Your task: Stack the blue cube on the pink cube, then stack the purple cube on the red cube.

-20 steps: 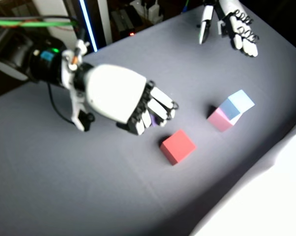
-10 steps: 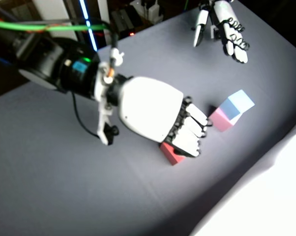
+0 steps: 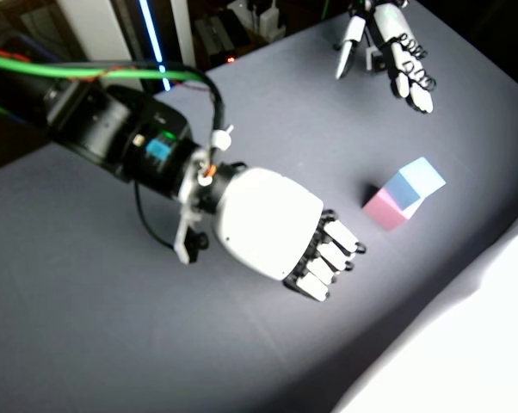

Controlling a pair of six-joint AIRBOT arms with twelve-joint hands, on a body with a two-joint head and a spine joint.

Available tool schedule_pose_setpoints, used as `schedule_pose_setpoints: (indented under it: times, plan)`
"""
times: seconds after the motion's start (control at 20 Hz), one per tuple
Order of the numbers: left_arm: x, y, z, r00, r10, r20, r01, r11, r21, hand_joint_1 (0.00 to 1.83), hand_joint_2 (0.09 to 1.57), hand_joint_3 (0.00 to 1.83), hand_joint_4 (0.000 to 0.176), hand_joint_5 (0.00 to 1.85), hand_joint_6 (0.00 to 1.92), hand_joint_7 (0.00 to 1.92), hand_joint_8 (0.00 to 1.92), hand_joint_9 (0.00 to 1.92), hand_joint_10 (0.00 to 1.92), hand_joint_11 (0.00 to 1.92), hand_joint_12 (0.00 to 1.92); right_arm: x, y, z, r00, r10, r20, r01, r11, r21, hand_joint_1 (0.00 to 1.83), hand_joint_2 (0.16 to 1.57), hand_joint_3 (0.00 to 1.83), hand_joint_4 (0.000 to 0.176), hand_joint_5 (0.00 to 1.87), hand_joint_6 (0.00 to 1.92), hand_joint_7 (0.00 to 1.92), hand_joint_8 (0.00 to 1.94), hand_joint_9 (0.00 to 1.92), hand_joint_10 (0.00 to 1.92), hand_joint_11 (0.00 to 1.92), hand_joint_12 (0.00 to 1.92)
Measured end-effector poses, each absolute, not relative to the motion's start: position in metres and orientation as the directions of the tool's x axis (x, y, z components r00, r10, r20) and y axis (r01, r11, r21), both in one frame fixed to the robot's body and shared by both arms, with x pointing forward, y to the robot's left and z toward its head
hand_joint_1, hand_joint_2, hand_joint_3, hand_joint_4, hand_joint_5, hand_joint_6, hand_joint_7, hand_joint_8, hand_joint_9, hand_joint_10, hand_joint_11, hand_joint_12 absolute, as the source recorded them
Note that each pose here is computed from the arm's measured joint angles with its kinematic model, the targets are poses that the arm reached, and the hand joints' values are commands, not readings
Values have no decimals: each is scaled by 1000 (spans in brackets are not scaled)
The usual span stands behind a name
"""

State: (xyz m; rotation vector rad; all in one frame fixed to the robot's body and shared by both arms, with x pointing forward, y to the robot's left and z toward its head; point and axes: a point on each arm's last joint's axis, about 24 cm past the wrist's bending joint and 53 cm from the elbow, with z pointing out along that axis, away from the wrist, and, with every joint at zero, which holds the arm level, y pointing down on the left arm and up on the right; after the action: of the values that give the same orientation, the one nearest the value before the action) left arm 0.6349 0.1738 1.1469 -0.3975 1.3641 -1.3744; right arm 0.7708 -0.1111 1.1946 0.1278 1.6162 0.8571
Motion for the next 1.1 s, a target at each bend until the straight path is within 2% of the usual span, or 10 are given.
schedule_pose_setpoints:
  times: [0.05, 0.2, 0.3, 0.4, 0.55, 0.7, 0.75, 0.9, 1.0, 1.1]
  plan:
    - [635, 174, 1147, -338, -833, -439, 445, 270, -854, 410, 1209, 0, 162, 0, 0, 0, 0, 0, 0, 0, 0, 771, -111, 1195, -253, 529, -810, -374, 719, 586, 831, 1292, 1, 42, 29, 10, 10, 1, 26, 483, 0, 1358]
    - [634, 177, 1145, -333, -837, -435, 438, 271, -857, 399, 1211, 0, 171, 0, 0, 0, 0, 0, 0, 0, 0, 770, -110, 1195, -256, 529, -809, -375, 717, 587, 890, 1286, 2, 8, 0, 0, 0, 0, 35, 77, 0, 861]
    - [634, 176, 1145, -334, -837, -433, 439, 269, -858, 387, 1213, 0, 164, 0, 0, 0, 0, 0, 0, 0, 0, 768, -107, 1194, -261, 529, -807, -379, 713, 590, 906, 1279, 1, 19, 0, 0, 0, 0, 20, 29, 0, 474]
    - [633, 176, 1146, -334, -838, -432, 440, 267, -857, 416, 1217, 0, 171, 0, 0, 0, 0, 0, 0, 0, 0, 764, -101, 1195, -269, 534, -801, -386, 703, 598, 885, 1260, 1, 94, 0, 0, 0, 0, 4, 6, 0, 71]
    - [630, 176, 1144, -338, -838, -427, 437, 262, -861, 442, 1227, 3, 176, 0, 0, 0, 0, 0, 0, 0, 0, 749, -99, 1205, -255, 543, -800, -416, 686, 597, 758, 1244, 0, 105, 0, 0, 0, 0, 0, 0, 0, 0]
    - [629, 180, 1144, -331, -842, -425, 430, 266, -863, 474, 1223, 0, 154, 0, 0, 0, 0, 0, 0, 0, 0, 727, -112, 1215, -204, 554, -807, -448, 680, 580, 688, 1219, 0, 60, 0, 0, 0, 0, 0, 0, 7, 3]
    - [628, 183, 1146, -323, -848, -421, 430, 264, -863, 504, 1227, 1, 172, 0, 0, 0, 0, 0, 0, 0, 0, 713, -117, 1218, -184, 553, -813, -467, 678, 567, 665, 1213, 0, 95, 0, 0, 0, 0, 0, 0, 1, 0]
    - [623, 186, 1149, -315, -854, -414, 435, 257, -863, 488, 1225, 0, 176, 0, 0, 0, 0, 0, 0, 0, 0, 678, -124, 1224, -134, 558, -819, -517, 665, 538, 494, 1213, 0, 56, 0, 0, 0, 0, 0, 0, 0, 0]
    - [620, 190, 1152, -306, -852, -424, 445, 266, -855, 525, 1239, 4, 176, 0, 0, 0, 0, 0, 0, 0, 0, 652, -134, 1227, -104, 549, -829, -543, 667, 510, 469, 1198, 0, 115, 0, 0, 0, 0, 0, 0, 0, 0]
    - [619, 197, 1156, -284, -859, -425, 449, 272, -851, 533, 1234, 1, 176, 0, 0, 0, 0, 0, 0, 0, 0, 632, -152, 1236, -46, 571, -820, -552, 670, 497, 413, 1231, 4, 154, 0, 0, 0, 0, 0, 0, 0, 0]
